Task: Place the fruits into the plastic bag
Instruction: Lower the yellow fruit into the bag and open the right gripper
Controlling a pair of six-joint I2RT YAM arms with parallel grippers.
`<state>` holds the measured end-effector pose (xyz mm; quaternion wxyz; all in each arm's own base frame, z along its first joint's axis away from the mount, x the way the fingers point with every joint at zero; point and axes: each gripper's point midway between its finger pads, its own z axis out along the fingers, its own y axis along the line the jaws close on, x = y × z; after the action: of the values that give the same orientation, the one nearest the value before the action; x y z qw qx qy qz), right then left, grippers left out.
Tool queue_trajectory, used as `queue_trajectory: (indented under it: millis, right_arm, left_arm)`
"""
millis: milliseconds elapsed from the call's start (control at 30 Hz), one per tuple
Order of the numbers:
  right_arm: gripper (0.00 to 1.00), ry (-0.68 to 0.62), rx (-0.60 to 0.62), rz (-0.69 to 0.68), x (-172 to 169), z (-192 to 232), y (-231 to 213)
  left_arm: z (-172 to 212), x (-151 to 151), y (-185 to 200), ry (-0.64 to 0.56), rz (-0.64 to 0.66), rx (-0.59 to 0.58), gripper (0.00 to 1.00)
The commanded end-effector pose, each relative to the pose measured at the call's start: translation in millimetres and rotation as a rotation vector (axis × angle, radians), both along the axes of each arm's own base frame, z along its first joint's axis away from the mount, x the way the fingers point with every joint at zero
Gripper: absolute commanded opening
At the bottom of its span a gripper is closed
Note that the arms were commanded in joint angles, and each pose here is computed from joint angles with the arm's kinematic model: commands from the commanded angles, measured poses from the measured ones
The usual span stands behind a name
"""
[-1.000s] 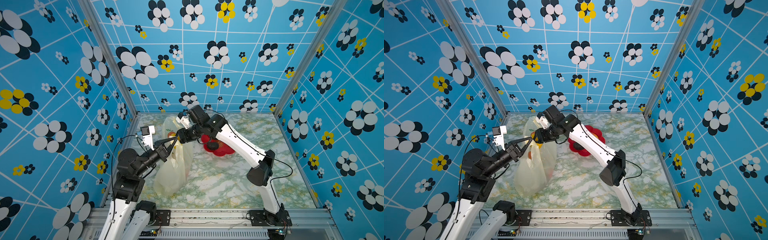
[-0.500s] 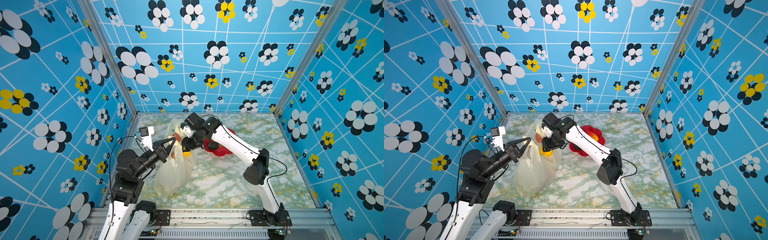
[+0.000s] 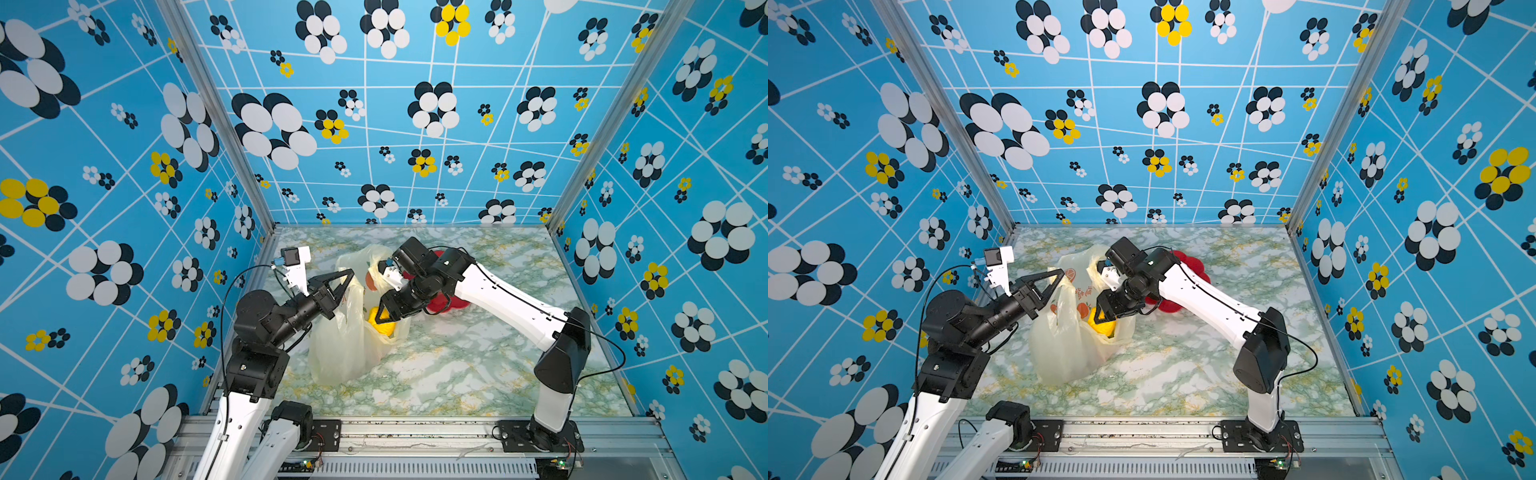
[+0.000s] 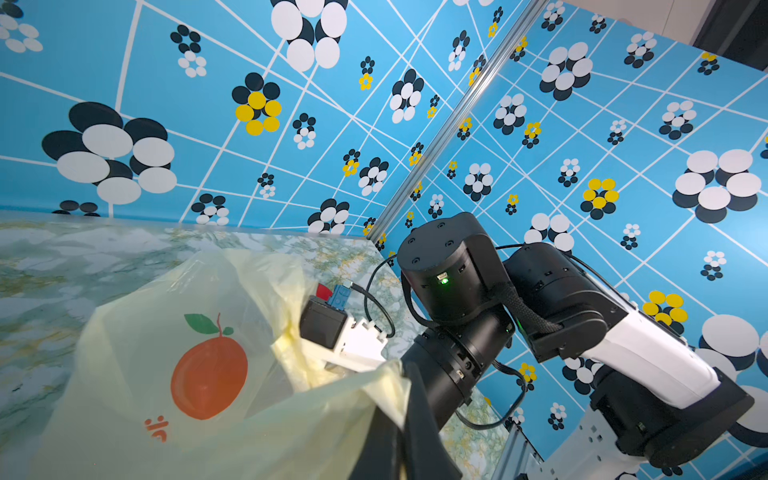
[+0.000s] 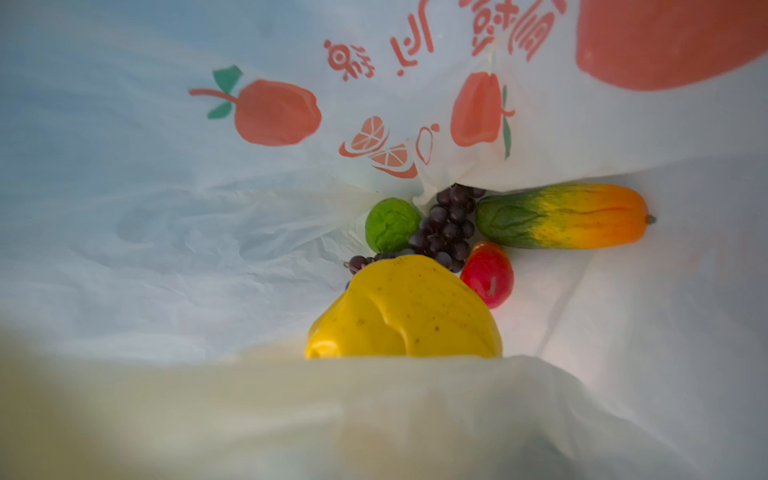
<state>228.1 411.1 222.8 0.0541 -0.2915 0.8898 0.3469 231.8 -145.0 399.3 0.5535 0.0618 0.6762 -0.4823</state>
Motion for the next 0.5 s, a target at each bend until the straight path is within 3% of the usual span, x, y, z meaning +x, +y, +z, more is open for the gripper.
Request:
queue_trajectory:
  millis: [0,233,467]
  right_arm:
    - [0.44,0.045,0.095,0.02,0,6,37]
    - [0.45,0.102,0.083,0.106,-18,-2,62]
    - [0.46,0.143,-0.016,0.21,-48,-19,55]
  left_arm:
    - [13,-13,-2,-0.062,-0.032,-0.026,0.0]
    - [5,-19,0,-0.063,-0.018,0.002,0.0]
    - [-1,-16,2,-0.061,0.001,0.007,0.0]
